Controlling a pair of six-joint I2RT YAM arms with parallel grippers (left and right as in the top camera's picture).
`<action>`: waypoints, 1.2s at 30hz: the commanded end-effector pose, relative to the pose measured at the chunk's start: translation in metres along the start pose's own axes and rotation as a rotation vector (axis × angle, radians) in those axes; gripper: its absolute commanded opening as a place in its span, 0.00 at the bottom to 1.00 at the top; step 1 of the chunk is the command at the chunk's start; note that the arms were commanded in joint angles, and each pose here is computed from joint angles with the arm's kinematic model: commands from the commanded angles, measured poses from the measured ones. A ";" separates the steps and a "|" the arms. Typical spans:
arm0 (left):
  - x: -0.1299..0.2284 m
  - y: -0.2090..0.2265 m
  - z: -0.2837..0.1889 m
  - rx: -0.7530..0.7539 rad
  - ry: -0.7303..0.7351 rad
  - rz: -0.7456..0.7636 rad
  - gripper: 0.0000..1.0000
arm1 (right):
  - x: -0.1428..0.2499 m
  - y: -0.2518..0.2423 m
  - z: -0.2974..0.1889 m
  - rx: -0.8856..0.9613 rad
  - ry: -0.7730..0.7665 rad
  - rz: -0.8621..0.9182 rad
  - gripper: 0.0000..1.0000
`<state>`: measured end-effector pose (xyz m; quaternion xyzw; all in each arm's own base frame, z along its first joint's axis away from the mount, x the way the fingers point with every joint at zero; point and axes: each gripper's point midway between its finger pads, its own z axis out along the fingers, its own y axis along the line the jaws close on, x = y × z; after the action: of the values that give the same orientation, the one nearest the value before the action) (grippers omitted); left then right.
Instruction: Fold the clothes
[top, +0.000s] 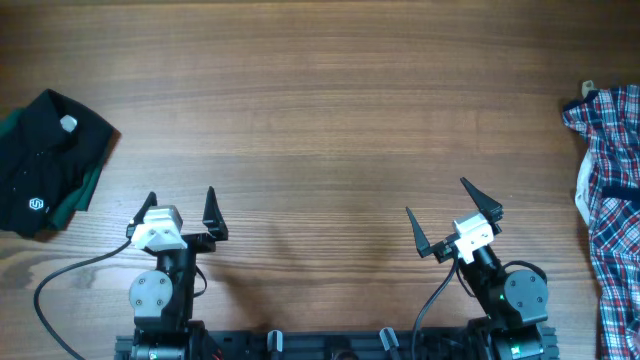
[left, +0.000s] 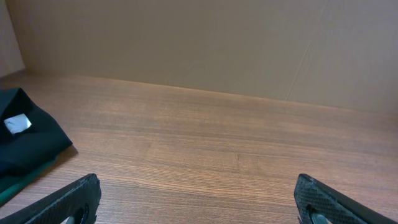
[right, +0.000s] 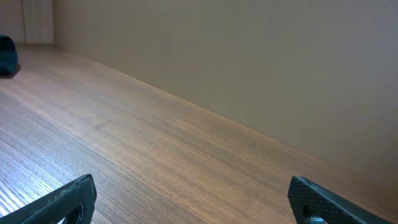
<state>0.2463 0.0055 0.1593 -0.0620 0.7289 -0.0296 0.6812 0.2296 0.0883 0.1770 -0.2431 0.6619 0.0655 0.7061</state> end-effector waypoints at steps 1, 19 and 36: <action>0.002 0.000 0.000 -0.003 0.003 0.013 1.00 | 0.000 -0.001 0.000 0.005 -0.002 0.013 1.00; 0.002 0.000 0.000 -0.003 0.003 0.013 1.00 | -0.027 0.006 -0.003 -0.052 -0.091 0.010 1.00; 0.002 0.000 0.000 -0.003 0.004 0.013 1.00 | -0.273 -0.061 -0.109 0.233 -0.708 -0.025 1.00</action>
<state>0.2464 0.0055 0.1590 -0.0621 0.7293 -0.0294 0.6808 0.1269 0.0493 0.4501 -0.1230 0.3879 0.0686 0.9109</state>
